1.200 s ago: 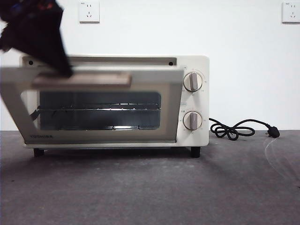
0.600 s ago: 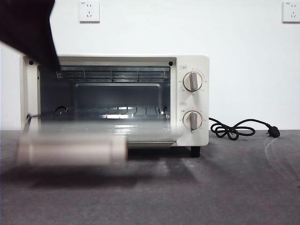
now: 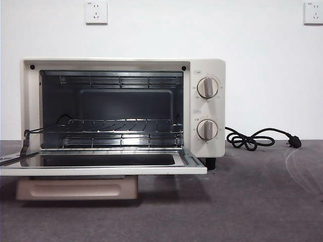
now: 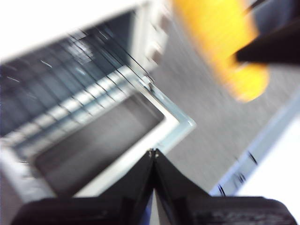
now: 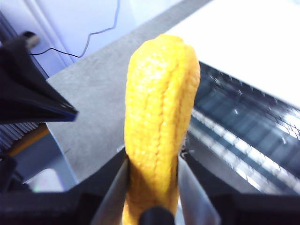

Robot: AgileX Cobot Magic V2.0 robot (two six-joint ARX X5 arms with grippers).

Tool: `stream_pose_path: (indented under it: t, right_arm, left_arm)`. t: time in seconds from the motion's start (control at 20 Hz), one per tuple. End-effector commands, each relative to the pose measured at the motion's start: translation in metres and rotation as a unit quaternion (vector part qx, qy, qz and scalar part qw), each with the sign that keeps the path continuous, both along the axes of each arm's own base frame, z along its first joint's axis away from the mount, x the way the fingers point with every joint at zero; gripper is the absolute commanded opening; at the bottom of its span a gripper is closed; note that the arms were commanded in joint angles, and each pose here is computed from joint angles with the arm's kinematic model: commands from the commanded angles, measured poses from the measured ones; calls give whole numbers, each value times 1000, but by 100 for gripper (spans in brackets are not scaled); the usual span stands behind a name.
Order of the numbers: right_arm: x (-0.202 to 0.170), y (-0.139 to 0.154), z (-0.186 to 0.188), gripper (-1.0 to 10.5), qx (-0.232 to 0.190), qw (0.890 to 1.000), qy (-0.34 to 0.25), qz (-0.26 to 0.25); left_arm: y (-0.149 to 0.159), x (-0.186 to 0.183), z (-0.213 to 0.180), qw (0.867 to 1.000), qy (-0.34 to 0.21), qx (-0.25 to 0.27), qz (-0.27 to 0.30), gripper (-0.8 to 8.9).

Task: Take the corn from the table,put the corn in the oven

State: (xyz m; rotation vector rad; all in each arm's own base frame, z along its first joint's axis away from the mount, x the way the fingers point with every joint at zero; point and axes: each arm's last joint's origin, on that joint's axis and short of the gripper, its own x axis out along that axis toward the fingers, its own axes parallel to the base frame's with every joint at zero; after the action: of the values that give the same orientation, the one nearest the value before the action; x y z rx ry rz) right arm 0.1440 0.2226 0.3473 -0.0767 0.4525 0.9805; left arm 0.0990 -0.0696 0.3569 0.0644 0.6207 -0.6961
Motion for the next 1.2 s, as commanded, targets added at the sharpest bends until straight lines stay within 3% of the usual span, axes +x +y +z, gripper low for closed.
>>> stream_pose_path:
  t: [0.05, 0.2, 0.4, 0.6, 0.8, 1.1, 1.2]
  right_arm:
    - [9, 20, -12, -12, -31, 998, -54, 17]
    - [24, 48, -41, -12, -98, 989, -111, 26]
    - [42, 73, -82, -12, -177, 973, -146, 25]
    - [57, 86, -113, -12, -282, 932, -227, -10]
    - [62, 92, -123, -12, -323, 908, -267, -13]
    - [73, 100, -132, -12, -379, 858, -346, -33]
    - [75, 100, -138, 18, -393, 850, -351, -18]
  left_arm:
    - [9, -12, 4, 999, -23, -12, 22, -5]
    - [21, -29, 9, 997, -56, -24, 45, -6]
    - [28, -38, 6, 997, -48, -15, 56, -6]
    - [29, -40, 0, 998, -19, 7, 56, -6]
    - [29, -40, 1, 998, -20, 6, 56, -6]
    - [27, -37, 0, 998, -15, 11, 57, -6]
    - [27, -36, 0, 998, -14, 12, 57, -6]
